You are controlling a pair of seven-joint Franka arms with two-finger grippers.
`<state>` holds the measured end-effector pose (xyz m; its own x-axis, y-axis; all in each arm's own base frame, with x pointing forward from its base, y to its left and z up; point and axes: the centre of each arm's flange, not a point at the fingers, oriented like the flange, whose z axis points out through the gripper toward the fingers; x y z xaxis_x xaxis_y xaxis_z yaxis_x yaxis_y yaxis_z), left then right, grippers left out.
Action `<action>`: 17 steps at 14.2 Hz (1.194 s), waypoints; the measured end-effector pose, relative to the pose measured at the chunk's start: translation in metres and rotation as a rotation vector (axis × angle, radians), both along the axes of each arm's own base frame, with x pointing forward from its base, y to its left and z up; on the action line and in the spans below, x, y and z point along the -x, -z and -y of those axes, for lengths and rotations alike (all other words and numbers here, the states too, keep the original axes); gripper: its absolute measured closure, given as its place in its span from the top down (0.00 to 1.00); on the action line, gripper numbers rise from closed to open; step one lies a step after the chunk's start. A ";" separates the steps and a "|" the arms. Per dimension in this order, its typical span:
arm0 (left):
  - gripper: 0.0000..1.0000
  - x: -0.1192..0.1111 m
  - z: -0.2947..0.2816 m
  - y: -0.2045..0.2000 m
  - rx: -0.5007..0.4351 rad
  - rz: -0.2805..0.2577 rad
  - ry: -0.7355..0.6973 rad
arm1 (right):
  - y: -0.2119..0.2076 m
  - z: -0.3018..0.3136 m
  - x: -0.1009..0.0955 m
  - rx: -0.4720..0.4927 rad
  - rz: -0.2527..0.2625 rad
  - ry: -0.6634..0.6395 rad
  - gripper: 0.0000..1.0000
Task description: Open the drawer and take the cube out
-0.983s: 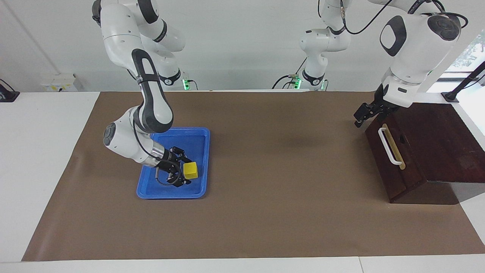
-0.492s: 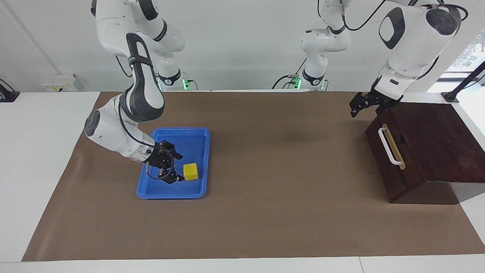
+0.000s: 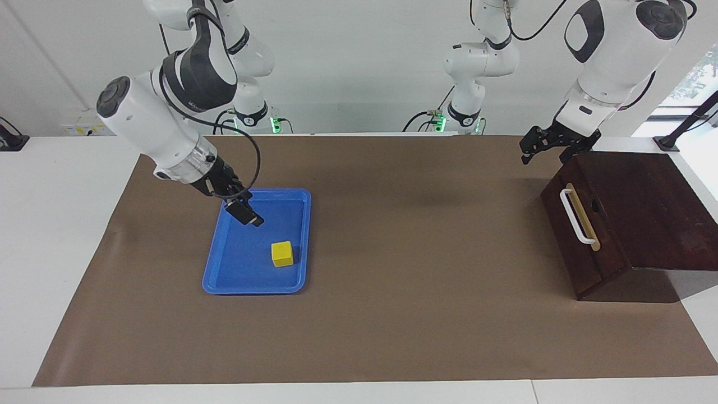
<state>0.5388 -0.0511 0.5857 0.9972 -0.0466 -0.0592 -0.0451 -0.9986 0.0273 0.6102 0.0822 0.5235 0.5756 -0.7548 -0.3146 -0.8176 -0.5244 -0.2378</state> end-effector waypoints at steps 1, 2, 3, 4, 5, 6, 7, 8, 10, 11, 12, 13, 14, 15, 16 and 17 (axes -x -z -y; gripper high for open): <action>1.00 0.000 0.001 0.000 0.000 -0.001 0.003 | -0.012 0.003 0.008 0.015 0.029 -0.085 1.00; 1.00 0.000 0.002 0.000 -0.002 -0.002 0.007 | -0.022 0.008 0.016 0.037 0.052 -0.168 1.00; 1.00 0.001 0.002 0.001 -0.010 -0.004 0.012 | -0.031 0.015 0.023 0.070 0.071 -0.256 1.00; 1.00 0.001 0.003 0.001 -0.020 -0.008 0.016 | -0.038 0.021 0.031 0.113 0.088 -0.355 1.00; 1.00 0.002 0.003 0.002 -0.025 -0.011 0.018 | -0.044 0.025 0.038 0.160 0.103 -0.461 1.00; 1.00 0.002 0.002 0.002 -0.029 -0.013 0.019 | -0.050 0.028 0.044 0.205 0.117 -0.573 1.00; 1.00 0.002 0.002 0.002 -0.031 -0.014 0.020 | -0.055 0.031 0.049 0.249 0.128 -0.685 1.00; 1.00 0.002 0.002 0.003 -0.032 -0.015 0.020 | -0.059 0.034 0.053 0.288 0.137 -0.783 1.00; 1.00 0.002 0.002 0.003 -0.032 -0.016 0.021 | -0.065 0.040 0.059 0.327 0.149 -0.918 1.00; 1.00 0.002 0.002 0.003 -0.033 -0.016 0.021 | -0.067 0.043 0.060 0.329 0.153 -0.953 1.00; 1.00 0.002 0.002 0.003 -0.033 -0.017 0.021 | -0.069 0.046 0.062 0.329 0.157 -0.973 1.00; 1.00 0.002 0.002 0.003 -0.033 -0.018 0.021 | -0.071 0.049 0.063 0.327 0.156 -0.981 1.00; 1.00 0.002 0.002 0.004 -0.034 -0.019 0.021 | -0.071 0.053 0.064 0.323 0.150 -0.984 1.00; 1.00 0.002 0.002 0.004 -0.034 -0.020 0.022 | -0.070 0.055 0.066 0.317 0.138 -0.984 1.00; 1.00 0.002 0.002 0.004 -0.034 -0.020 0.024 | -0.069 0.057 0.067 0.312 0.128 -0.982 1.00; 1.00 0.002 0.002 0.004 -0.034 -0.021 0.026 | -0.068 0.060 0.068 0.308 0.118 -0.980 1.00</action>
<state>0.5363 -0.0529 0.5814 0.9942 -0.0700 -0.0818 -0.0706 -0.9975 -0.0051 0.5425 0.0225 0.5910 0.9958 0.0237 -0.0888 0.0210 -0.9993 -0.0315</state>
